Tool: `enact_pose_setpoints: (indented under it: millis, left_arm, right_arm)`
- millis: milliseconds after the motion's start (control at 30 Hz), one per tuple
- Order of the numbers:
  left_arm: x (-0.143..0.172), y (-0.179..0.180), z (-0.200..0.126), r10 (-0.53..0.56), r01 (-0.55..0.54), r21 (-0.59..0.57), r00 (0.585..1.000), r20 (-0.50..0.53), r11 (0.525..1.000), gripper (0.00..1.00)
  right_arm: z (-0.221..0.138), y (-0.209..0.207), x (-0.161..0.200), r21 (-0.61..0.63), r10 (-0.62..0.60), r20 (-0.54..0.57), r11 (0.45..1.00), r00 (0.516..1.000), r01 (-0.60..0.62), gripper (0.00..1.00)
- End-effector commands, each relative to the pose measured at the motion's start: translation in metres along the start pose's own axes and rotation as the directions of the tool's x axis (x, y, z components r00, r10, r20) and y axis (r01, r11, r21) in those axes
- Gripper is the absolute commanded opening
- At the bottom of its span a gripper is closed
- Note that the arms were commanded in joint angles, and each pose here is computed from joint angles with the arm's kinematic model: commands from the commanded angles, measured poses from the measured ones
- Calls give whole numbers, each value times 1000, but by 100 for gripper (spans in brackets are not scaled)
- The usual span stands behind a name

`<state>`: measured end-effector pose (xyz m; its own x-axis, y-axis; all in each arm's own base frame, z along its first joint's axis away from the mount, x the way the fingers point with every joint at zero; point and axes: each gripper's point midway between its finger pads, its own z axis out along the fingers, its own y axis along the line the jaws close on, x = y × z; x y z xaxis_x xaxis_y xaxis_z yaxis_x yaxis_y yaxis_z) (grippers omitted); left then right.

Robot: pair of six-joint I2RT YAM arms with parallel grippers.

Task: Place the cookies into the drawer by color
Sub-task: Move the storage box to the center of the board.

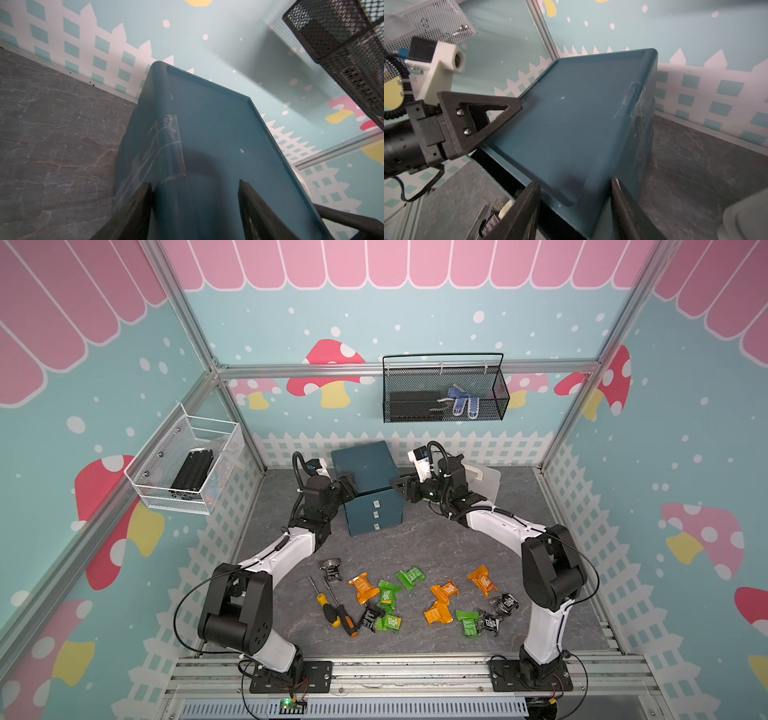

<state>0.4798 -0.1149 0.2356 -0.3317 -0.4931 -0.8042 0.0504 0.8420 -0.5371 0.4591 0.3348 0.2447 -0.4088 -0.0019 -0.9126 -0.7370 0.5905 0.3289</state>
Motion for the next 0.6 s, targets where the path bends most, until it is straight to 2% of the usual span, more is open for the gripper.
enact_pose_setpoints:
  millis: [0,300,567]
  left_arm:
    - [30,-39,-9,12,4,149,994,-108,989,67]
    - [38,-33,-19,50,-37,113,992,-120,993,67]
    - [41,-30,-19,61,-48,100,989,-133,994,67]
  right_arm:
    - [-10,58,11,-148,-49,-28,988,998,45,55]
    - [-41,67,30,-98,-61,-94,994,994,52,57]
    - [-56,60,37,8,-107,-115,994,987,109,59]
